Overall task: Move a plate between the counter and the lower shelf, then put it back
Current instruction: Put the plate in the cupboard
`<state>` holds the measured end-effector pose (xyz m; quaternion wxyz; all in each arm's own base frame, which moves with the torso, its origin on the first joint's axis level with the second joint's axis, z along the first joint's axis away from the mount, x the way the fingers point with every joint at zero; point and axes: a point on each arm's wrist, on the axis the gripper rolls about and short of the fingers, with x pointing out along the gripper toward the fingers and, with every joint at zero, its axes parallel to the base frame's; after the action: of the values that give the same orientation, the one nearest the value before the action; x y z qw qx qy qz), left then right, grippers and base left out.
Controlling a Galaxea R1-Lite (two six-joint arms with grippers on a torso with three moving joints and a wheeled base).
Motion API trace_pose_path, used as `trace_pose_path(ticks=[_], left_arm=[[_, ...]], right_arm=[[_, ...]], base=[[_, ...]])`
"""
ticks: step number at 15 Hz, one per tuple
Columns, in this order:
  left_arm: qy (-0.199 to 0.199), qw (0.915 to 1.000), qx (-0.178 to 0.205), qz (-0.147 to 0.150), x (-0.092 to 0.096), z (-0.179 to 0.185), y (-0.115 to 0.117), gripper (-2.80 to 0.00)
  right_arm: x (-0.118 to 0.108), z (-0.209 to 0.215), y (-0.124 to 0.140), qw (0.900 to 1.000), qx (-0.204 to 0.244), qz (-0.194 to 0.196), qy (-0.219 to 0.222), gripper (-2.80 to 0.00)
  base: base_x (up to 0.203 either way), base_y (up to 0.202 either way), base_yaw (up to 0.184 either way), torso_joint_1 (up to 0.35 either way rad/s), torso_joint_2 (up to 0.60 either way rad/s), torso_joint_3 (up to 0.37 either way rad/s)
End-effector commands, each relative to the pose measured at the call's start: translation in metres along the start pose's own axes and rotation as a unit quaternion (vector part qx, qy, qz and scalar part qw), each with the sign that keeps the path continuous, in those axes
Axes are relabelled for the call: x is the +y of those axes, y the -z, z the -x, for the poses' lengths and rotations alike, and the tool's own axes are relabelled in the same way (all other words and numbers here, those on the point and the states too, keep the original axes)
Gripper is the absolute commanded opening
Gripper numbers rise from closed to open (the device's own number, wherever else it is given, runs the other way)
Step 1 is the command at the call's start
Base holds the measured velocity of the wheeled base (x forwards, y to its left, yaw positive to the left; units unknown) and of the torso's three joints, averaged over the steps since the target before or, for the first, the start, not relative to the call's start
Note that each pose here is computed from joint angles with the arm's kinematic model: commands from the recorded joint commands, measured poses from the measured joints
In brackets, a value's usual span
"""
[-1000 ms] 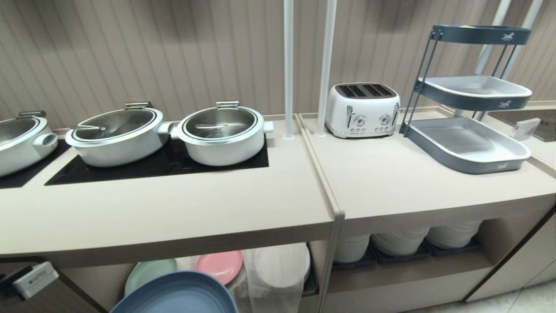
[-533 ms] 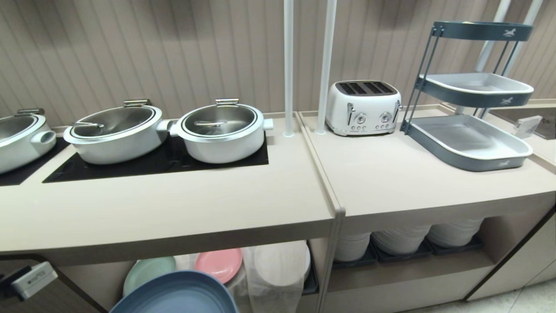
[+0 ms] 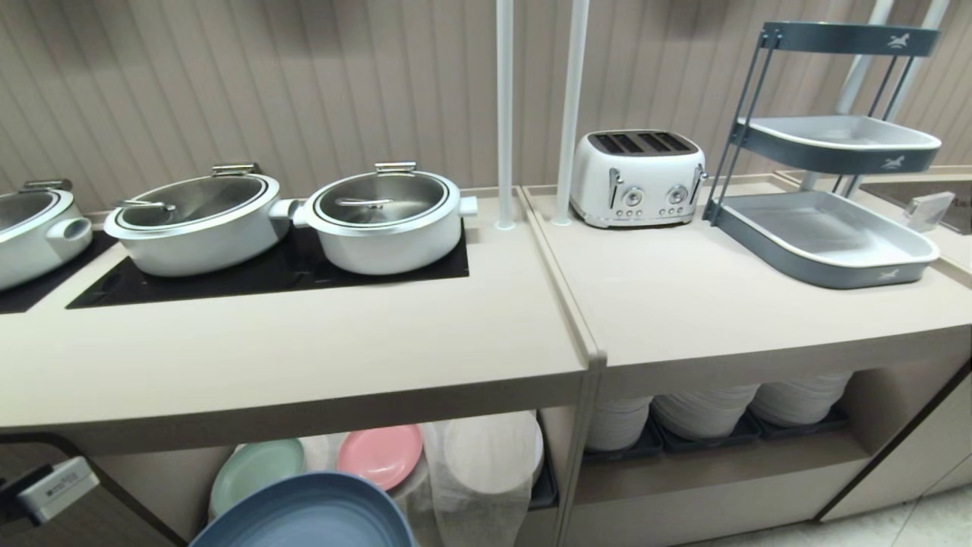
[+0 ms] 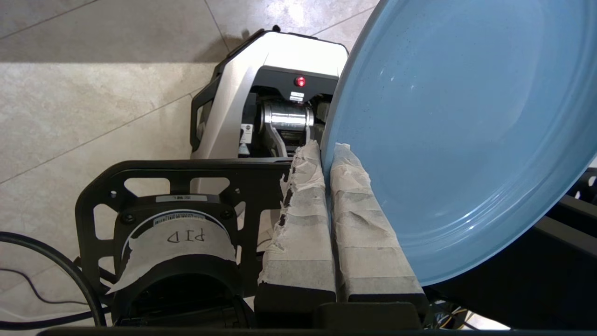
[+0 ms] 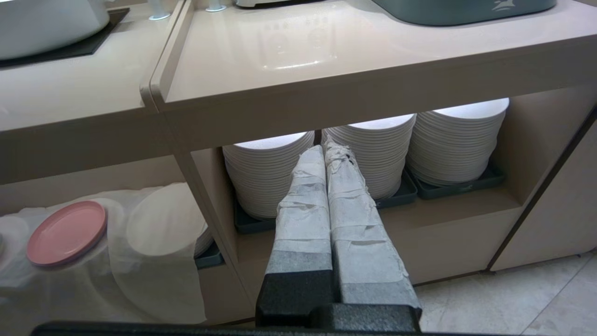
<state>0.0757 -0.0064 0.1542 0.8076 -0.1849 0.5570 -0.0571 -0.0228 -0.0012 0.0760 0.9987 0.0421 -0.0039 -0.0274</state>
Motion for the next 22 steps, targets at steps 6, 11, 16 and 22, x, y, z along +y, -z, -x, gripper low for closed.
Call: trace_pose_path(ticks=[6,11,16,22], left_arm=[[0.002,1.0,-0.002,0.0,-0.0001,0.0011,0.0015,-2.8],[0.002,1.0,-0.003,-0.001,-0.0002,0.0013,0.0011,-2.8],[0.002,1.0,-0.003,0.0,-0.0001,0.0013,0.0017,-2.8],[0.002,1.0,-0.003,0.0,-0.0001,0.0013,0.0017,-2.8]], right_arm=[[0.0,-0.0001,-0.0001,1.0,0.0,0.0,0.0,-2.8],[0.0,-0.0001,-0.0001,1.0,0.0,0.0,0.0,-2.8],[0.0,-0.0001,-0.0001,1.0,0.0,0.0,0.0,-2.8],[0.0,-0.0001,-0.0001,1.0,0.0,0.0,0.0,-2.8]], base=[[0.0,0.0,0.0,-0.144,0.3,0.157],[0.0,0.0,0.0,-0.151,0.32,0.168],[0.0,0.0,0.0,-0.165,0.35,0.185],[0.0,0.0,0.0,-0.214,0.46,0.244]])
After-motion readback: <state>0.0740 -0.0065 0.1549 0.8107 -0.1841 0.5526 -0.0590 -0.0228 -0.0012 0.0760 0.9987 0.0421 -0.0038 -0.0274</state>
